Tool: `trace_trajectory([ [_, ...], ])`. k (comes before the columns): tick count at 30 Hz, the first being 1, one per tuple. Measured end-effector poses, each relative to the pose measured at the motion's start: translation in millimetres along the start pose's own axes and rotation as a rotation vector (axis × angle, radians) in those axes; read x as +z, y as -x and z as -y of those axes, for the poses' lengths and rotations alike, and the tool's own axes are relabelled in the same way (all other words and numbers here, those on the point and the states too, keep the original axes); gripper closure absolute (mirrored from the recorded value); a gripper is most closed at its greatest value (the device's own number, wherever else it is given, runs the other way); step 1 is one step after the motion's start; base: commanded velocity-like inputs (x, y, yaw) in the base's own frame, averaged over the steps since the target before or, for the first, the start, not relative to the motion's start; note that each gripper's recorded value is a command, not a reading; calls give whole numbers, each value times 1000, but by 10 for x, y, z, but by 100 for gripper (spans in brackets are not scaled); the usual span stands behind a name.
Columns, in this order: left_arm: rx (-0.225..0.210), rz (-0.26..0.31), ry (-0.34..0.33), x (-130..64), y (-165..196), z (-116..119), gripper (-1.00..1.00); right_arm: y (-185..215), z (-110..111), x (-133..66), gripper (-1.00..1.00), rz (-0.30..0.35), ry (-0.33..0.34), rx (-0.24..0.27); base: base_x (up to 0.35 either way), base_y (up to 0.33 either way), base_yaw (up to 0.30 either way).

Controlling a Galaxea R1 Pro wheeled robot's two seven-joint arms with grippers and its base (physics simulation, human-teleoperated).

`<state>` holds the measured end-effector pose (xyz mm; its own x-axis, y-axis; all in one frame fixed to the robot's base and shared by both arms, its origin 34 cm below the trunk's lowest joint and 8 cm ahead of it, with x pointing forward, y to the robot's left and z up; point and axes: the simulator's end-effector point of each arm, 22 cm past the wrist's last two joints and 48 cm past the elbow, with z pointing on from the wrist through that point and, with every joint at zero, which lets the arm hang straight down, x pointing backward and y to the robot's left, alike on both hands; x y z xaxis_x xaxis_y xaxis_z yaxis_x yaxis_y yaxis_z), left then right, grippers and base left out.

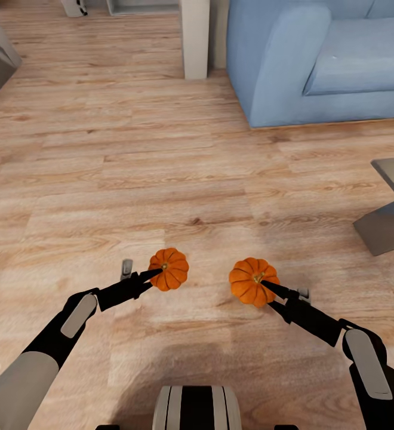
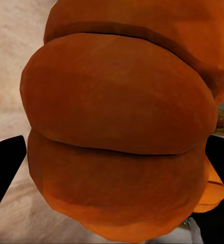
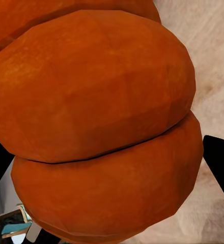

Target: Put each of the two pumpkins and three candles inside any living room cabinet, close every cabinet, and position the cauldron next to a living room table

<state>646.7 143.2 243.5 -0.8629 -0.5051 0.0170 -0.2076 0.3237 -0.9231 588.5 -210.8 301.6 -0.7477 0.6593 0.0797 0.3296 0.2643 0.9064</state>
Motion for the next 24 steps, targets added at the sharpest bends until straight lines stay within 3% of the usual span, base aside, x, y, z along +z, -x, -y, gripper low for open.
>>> trace_trajectory([
  [24,68,10,-40,-136,129,554,100,56,-551,-99,100,30,76,-58,0,0,0],
])
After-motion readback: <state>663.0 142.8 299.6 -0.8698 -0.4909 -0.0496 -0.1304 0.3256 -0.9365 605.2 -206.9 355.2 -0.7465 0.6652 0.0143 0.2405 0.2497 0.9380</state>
